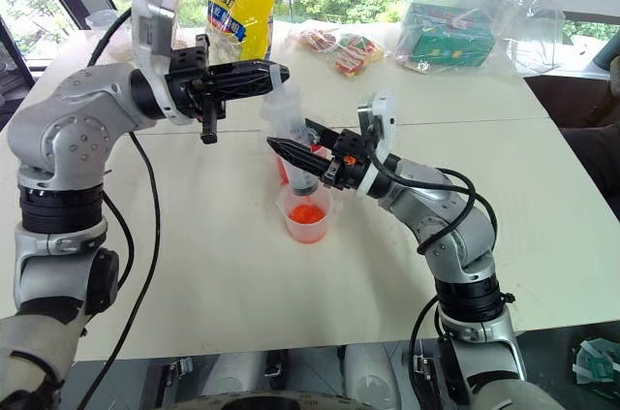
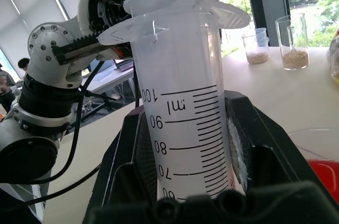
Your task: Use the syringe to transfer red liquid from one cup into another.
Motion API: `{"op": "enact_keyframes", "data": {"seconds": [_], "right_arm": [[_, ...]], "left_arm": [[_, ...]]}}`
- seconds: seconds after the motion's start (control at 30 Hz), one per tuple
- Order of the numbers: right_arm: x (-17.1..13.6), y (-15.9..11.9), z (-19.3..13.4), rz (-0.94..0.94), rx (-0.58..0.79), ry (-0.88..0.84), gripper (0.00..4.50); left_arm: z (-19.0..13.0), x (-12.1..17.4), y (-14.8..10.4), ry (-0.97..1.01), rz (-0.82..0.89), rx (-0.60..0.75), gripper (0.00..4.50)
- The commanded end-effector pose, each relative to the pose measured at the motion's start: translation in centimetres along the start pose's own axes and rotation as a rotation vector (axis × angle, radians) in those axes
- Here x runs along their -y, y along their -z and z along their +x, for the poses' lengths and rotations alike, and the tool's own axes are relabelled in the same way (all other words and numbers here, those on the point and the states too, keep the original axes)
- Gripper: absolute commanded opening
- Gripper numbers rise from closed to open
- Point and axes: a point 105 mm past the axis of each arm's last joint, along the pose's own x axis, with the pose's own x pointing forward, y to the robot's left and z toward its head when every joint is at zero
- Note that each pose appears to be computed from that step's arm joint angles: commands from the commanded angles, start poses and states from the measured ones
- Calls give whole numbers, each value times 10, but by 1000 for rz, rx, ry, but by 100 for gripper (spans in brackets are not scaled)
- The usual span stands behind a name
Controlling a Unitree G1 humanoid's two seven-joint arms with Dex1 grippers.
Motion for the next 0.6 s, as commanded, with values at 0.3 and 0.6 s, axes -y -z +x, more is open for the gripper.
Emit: {"op": "enact_keyframes", "data": {"seconds": [0.3,0.6], "right_arm": [[-16,-33,3,-55,108,-43,142],[-7,-28,-2,-25,94,-7,142]], "left_arm": [[3,-9,-2,8,-38,-28,240],[-37,-34,-15,-137,15,-1,446]]}}
